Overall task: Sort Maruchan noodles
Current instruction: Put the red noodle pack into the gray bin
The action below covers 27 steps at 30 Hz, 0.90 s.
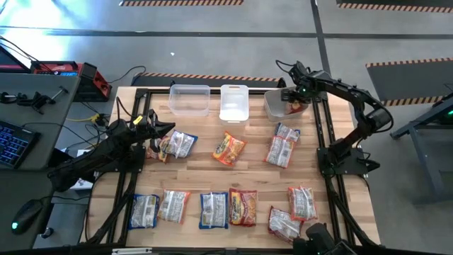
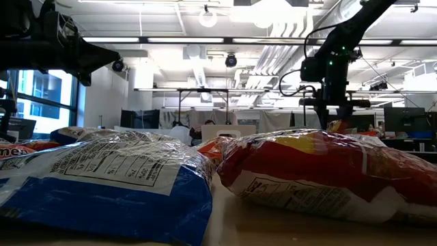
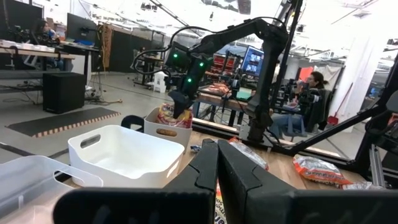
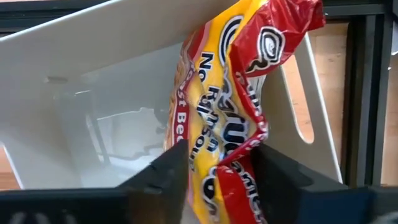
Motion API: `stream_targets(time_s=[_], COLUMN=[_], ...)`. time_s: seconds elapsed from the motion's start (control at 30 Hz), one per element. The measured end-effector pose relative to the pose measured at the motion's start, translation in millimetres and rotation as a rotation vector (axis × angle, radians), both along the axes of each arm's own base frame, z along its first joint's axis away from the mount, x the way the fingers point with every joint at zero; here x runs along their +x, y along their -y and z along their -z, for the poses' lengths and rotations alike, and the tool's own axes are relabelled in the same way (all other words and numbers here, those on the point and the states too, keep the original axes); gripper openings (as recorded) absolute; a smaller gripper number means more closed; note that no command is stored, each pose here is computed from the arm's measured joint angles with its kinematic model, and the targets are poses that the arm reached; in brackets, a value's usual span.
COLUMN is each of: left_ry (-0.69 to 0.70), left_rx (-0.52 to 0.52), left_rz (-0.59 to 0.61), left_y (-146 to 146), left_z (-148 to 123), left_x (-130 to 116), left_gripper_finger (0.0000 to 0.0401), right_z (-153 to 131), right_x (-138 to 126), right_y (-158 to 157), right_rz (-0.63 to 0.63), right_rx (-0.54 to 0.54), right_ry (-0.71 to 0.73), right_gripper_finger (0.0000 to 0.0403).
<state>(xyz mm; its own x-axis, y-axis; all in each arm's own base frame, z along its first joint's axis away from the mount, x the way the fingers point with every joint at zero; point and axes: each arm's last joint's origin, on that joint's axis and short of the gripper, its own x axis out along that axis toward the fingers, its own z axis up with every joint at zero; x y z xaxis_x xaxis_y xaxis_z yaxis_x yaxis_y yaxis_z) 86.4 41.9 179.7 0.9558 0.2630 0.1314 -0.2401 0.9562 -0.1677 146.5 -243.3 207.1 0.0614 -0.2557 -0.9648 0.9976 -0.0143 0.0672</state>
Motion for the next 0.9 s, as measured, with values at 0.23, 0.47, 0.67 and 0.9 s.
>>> stream_targets(time_s=[0.23, 0.47, 0.67, 0.9], left_ry=[0.000, 0.000, 0.000, 0.000], left_rx=[0.000, 0.000, 0.000, 0.000], left_rz=[0.000, 0.000, 0.000, 0.000], left_y=[0.0, 0.0, 0.0, 0.0], left_z=[0.0, 0.0, 0.0, 0.0], left_x=[0.0, 0.0, 0.0, 0.0], left_gripper_finger=[0.0000, 0.0000, 0.0000, 0.0000], right_z=[-0.1, -14.4, -44.5, -37.8], right_x=[0.1, 2.4, 13.6, 22.9], right_y=[0.2, 3.4, 5.3, -3.9], right_rz=[-0.069, -0.202, -0.391, -0.684], right_rx=[-0.007, -0.021, -0.101, -0.123], right_ry=[-0.017, -0.062, -0.187, -0.368], right_gripper_finger=[0.0019, 0.0010, 0.0001, 0.0000])
